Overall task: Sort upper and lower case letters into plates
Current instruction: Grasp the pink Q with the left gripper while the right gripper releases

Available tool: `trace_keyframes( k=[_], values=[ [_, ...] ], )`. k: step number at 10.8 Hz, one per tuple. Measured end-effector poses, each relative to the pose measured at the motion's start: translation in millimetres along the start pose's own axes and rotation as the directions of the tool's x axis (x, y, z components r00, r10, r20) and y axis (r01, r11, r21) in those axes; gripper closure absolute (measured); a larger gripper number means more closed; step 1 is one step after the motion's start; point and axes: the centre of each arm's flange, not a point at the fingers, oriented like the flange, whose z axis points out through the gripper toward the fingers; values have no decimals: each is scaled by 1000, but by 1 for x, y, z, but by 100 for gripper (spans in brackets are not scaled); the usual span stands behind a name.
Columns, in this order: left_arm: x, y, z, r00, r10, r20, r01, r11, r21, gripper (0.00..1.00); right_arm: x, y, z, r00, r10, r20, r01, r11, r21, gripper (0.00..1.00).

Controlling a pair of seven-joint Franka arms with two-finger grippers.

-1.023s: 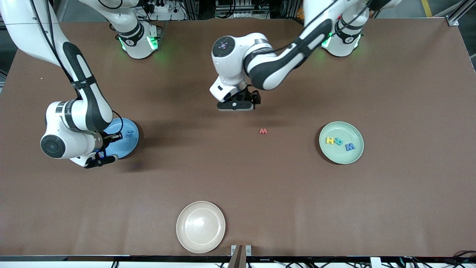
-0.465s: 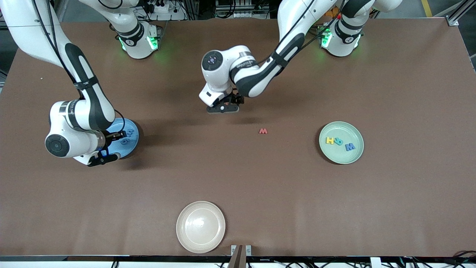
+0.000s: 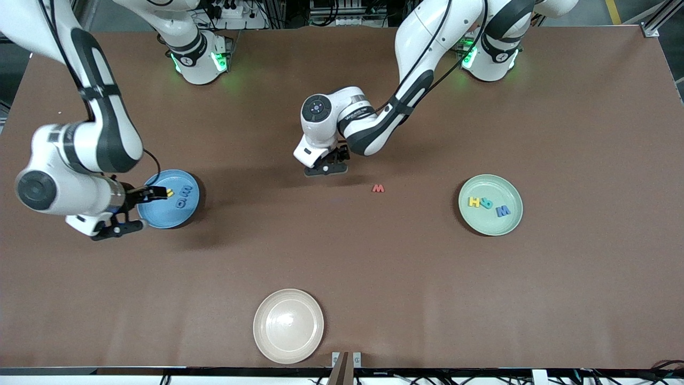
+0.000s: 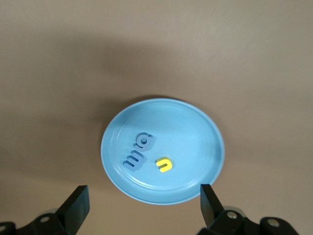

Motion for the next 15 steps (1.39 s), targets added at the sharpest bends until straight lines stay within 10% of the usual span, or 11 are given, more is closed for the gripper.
trace_keyframes(
  k=[5,10,15],
  values=[
    [-24,2,11,1000,-17,8,16,1000,23,1,-38,-7,-115,987,9,-160,-16,999,-47,0],
    [-24,5,1,1000,-31,-2,31,1000,5,64,-59,-12,-162,967,31,-255,-36,999,-15,0],
    [7,-8,-6,998,-40,-39,41,999,17,64,-88,-7,-210,941,49,-335,-63,997,-32,0]
  ],
)
